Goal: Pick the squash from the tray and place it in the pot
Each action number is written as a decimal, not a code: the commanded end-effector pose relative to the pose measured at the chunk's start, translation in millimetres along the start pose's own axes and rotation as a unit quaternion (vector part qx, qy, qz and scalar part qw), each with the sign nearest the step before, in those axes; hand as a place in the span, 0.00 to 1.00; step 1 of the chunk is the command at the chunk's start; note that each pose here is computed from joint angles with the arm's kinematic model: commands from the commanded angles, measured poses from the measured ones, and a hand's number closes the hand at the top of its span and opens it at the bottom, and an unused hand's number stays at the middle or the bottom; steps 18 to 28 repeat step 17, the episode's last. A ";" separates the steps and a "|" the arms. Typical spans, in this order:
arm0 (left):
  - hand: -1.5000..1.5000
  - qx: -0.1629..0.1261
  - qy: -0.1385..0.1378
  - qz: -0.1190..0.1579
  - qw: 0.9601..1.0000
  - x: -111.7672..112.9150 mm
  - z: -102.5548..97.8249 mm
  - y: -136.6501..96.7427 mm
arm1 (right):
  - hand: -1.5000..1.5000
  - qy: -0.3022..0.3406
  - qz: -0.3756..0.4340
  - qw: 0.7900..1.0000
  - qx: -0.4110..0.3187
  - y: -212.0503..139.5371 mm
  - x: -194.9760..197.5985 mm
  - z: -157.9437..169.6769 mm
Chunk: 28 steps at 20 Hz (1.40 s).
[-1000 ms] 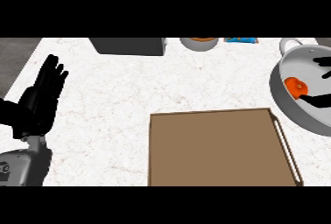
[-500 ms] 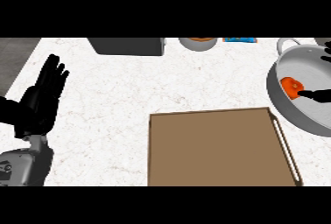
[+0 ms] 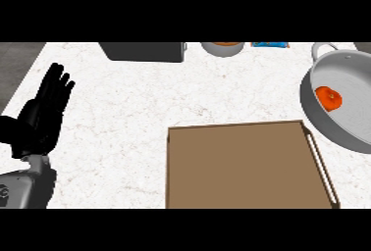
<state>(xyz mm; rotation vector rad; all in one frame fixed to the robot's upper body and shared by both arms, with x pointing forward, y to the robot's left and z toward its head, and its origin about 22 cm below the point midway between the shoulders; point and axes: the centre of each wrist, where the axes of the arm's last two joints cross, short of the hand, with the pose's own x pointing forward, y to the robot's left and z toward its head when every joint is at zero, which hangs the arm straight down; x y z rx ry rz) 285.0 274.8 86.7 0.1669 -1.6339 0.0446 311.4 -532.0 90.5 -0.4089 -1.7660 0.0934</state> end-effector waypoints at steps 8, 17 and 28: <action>0.50 -0.002 -0.004 0.001 1.000 -5.1 2.8 4.8 | 0.00 0.001 -0.005 1.000 0.011 -63.8 16.9 33.8; 0.50 -0.005 -0.004 0.007 1.000 -0.6 -3.0 -0.9 | 0.00 -0.002 -0.015 1.000 0.012 -74.2 10.9 51.2; 0.50 -0.005 -0.004 0.007 1.000 -0.6 -3.0 -0.9 | 0.00 -0.002 -0.015 1.000 0.012 -74.2 10.9 51.2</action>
